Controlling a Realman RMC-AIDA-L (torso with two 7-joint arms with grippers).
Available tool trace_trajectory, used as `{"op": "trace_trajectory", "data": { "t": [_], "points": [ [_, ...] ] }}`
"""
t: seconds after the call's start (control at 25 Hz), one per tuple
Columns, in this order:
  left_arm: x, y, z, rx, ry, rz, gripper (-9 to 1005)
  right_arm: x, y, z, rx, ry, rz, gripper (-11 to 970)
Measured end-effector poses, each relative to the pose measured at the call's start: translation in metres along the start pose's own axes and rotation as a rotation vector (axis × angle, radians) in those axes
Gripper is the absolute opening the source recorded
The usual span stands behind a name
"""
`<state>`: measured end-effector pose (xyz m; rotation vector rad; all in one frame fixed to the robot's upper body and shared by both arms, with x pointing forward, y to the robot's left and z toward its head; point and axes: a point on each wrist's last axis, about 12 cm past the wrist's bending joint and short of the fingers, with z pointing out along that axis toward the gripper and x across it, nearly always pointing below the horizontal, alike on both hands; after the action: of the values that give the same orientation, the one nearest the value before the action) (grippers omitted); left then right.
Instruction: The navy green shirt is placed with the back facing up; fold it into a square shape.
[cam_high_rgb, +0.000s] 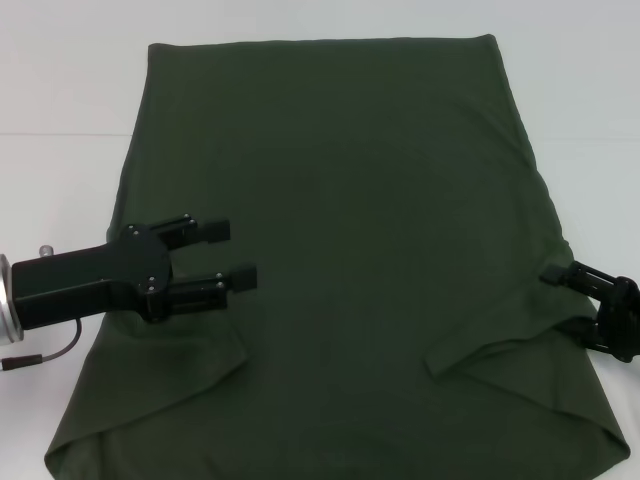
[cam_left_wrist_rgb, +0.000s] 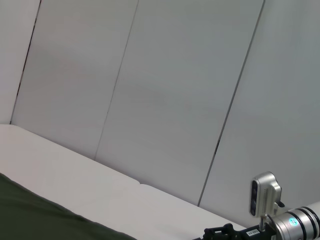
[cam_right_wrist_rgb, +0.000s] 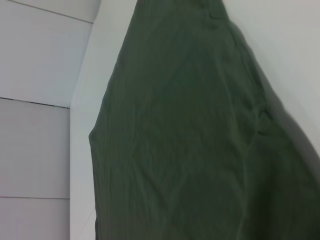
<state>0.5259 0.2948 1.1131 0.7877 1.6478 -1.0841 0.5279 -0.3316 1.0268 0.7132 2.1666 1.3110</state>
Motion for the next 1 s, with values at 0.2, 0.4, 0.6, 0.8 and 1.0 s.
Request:
{"op": "trace_trajectory", "data": {
  "t": [0.2, 0.4, 0.6, 0.8, 1.0],
  "points": [
    [-0.001, 0.0, 0.001, 0.002, 0.0, 0.003, 842, -0.001, 0.002, 0.003, 0.0, -0.002, -0.009, 883],
    [-0.001, 0.0, 0.001, 0.002, 0.0, 0.004, 841, -0.004, 0.009, 0.009, -0.008, 0.002, -0.026, 869],
    [-0.001, 0.001, 0.001, 0.003, 0.0, 0.005, 841, -0.007, 0.014, 0.016, -0.005, 0.004, -0.042, 854],
    [-0.002, 0.001, 0.001, 0.002, 0.0, 0.007, 841, -0.01, 0.022, 0.025, -0.006, 0.019, -0.064, 840],
    [-0.002, 0.001, 0.001, 0.002, 0.0, 0.007, 841, -0.007, 0.021, 0.024, 0.001, 0.032, -0.056, 826]
  ]
}}
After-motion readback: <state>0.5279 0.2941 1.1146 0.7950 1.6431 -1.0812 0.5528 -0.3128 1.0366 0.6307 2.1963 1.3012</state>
